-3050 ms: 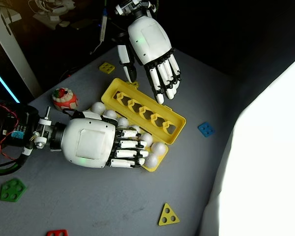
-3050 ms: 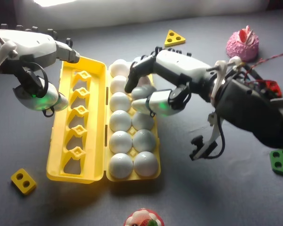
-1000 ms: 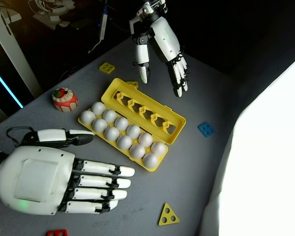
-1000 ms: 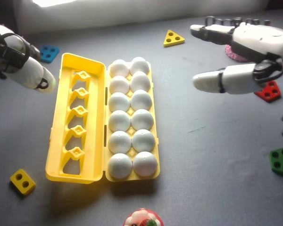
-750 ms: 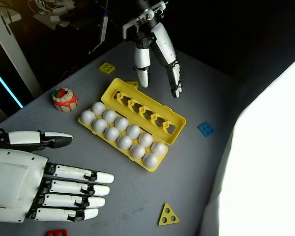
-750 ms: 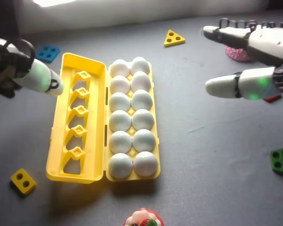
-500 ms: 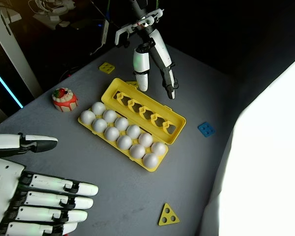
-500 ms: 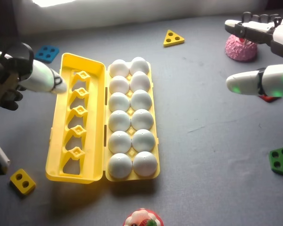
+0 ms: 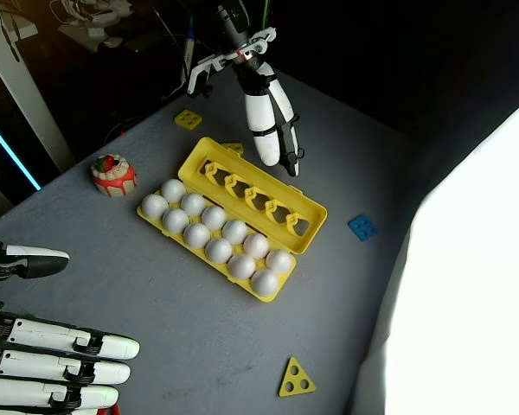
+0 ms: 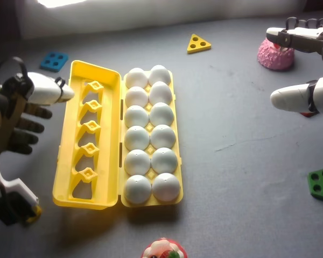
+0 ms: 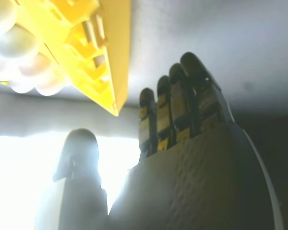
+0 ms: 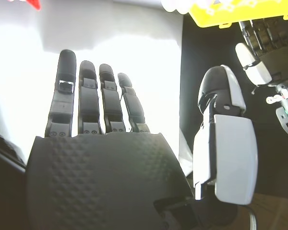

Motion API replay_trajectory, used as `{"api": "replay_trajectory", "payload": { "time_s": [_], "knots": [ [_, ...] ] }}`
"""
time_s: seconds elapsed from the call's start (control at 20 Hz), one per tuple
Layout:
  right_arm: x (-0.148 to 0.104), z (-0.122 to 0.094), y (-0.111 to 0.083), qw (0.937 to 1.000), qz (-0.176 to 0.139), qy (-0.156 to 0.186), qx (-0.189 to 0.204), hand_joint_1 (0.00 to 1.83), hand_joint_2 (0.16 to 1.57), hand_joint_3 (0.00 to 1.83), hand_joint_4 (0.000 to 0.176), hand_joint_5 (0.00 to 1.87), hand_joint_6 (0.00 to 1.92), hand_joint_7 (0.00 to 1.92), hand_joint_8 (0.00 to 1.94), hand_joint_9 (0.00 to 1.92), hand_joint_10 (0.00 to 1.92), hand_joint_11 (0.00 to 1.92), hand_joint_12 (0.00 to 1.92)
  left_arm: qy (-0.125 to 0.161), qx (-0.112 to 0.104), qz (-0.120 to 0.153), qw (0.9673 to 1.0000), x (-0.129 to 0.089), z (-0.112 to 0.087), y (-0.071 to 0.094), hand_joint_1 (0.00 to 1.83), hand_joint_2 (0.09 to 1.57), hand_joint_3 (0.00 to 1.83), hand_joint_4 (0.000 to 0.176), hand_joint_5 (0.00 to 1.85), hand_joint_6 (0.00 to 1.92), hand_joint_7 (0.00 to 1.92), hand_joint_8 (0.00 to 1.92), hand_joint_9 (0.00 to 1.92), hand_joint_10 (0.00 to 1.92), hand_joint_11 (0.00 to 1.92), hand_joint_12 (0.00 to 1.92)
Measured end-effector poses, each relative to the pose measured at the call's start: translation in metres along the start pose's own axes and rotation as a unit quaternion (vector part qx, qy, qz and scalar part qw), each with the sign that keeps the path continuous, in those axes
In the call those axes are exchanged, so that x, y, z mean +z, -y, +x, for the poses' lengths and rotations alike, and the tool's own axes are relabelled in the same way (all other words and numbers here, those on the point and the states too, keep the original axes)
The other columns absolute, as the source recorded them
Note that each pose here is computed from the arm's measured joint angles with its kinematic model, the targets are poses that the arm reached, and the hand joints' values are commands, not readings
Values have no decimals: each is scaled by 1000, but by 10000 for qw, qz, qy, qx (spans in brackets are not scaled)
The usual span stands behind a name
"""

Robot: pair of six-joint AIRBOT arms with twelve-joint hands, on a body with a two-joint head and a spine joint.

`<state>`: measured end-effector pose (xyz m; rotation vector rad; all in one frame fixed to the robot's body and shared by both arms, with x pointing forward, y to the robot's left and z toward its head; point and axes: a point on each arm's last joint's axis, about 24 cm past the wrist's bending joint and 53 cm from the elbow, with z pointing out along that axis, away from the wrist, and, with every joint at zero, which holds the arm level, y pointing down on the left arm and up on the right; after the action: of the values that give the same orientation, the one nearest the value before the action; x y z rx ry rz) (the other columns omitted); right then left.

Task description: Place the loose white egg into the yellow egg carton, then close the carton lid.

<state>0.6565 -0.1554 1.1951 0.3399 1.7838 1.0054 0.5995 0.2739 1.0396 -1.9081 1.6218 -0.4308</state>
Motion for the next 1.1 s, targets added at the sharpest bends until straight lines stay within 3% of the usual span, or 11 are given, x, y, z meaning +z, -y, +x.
{"api": "replay_trajectory", "payload": {
  "time_s": [0.05,0.15,0.35,0.5,0.6,0.85,1.05,1.1],
  "knots": [
    [0,0,0,10000,-2,1,1,389,1074,0,0,96,1,176,0,153,3,0,722,19,-40,-32,10000,1,-1,-2,341,1285,0,33,355,26,327,13,312,23,0,911],
    [0,0,0,10000,1,0,4,378,1088,3,0,81,3,148,1,115,4,0,648,29,-106,-24,9999,1,-1,-3,329,1290,0,37,354,19,336,10,309,18,0,928],
    [0,0,0,10000,-2,3,2,441,1073,0,0,116,6,182,2,136,5,0,700,-69,-362,-84,9993,4,10,-10,321,1294,0,38,340,6,324,1,288,4,0,879],
    [0,-1,-1,10000,-15,29,0,400,1066,0,0,128,6,207,4,169,13,0,807,-87,-665,-189,9976,6,13,-19,356,1290,0,37,359,9,342,4,308,9,0,942],
    [0,-2,-1,10000,-25,50,2,388,1078,2,0,123,1,184,3,150,2,0,710,-108,-843,-223,9961,6,16,-23,339,1293,0,38,361,7,336,0,304,6,0,922],
    [0,-3,-1,10000,-31,57,-3,388,1084,1,0,92,5,182,1,155,5,0,723,-139,-961,-261,9949,6,19,-26,333,1292,0,32,378,6,393,6,330,10,0,969],
    [0,-3,-2,10000,-33,62,-5,348,1101,3,0,64,0,150,0,135,0,0,699,-144,-1069,-262,9938,6,20,-26,365,1283,0,38,382,4,386,1,340,11,0,1017],
    [0,-3,-2,10000,-33,62,-5,408,1082,0,0,97,8,174,5,147,6,0,734,-145,-1080,-262,9937,6,20,-26,368,1282,0,38,386,6,384,1,339,10,0,1016]
  ]
}}
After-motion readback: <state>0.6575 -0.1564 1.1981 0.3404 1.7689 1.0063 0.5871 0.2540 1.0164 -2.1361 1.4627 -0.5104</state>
